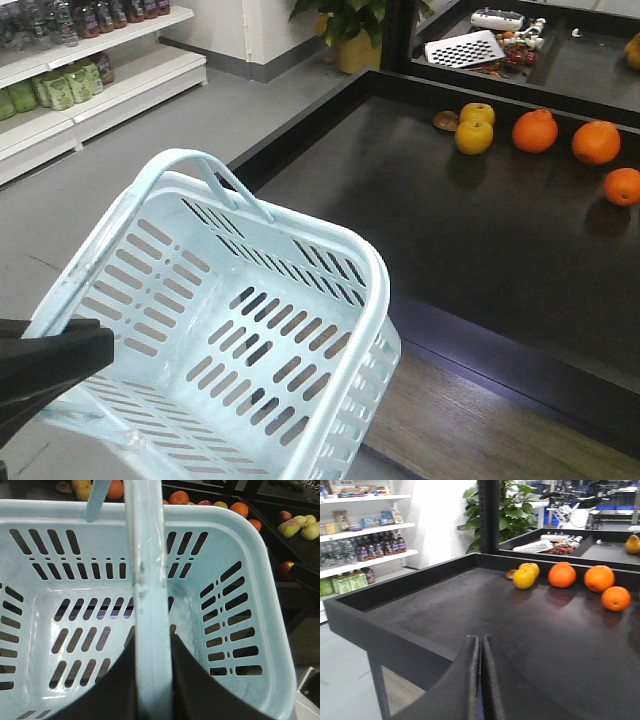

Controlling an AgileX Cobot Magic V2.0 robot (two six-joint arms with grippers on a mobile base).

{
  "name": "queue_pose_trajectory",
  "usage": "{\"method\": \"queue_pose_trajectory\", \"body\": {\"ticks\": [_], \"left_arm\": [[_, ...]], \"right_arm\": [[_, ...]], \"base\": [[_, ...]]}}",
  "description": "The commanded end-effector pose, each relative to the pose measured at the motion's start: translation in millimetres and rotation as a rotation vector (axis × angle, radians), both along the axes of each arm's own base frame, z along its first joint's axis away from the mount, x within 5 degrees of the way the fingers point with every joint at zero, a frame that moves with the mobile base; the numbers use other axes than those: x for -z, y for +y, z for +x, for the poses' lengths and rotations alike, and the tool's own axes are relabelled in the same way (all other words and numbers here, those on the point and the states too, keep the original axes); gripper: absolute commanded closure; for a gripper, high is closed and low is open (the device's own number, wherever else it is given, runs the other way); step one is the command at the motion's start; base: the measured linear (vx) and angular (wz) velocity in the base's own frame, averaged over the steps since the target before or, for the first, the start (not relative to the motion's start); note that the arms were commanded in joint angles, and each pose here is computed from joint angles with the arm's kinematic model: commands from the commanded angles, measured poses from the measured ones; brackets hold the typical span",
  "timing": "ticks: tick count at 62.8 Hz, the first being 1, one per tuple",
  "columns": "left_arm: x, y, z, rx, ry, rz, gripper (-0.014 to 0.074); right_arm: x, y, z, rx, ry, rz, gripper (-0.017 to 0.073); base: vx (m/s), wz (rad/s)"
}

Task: Pick three apples into basket with both arms
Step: 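Turn the base toward the table with apples and oranges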

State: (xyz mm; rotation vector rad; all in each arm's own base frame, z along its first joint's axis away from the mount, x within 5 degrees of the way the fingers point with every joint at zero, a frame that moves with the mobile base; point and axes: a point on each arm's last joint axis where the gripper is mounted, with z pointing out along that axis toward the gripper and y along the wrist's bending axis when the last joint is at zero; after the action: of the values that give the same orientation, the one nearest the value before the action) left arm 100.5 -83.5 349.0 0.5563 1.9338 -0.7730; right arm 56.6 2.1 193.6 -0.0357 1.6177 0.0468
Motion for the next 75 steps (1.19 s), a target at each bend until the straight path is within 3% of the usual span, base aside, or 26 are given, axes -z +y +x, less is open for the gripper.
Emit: {"method": "queue_pose_trajectory", "body": {"ticks": [1,75], "left_arm": [[-16.3,0.5,2.2,-0.043,-0.053,-0.091,0.06],[-16.3,0.5,2.2,-0.043,-0.053,-0.091,0.06]], "right_arm": [[-3.1,1.0,-0.4,-0.009,-0.076,-0.008,0.0564],[-3.1,1.0,-0.4,-0.009,-0.076,-0.008,0.0564]], "base": [[0.04,-0.29],[0.05,-0.17]]}}
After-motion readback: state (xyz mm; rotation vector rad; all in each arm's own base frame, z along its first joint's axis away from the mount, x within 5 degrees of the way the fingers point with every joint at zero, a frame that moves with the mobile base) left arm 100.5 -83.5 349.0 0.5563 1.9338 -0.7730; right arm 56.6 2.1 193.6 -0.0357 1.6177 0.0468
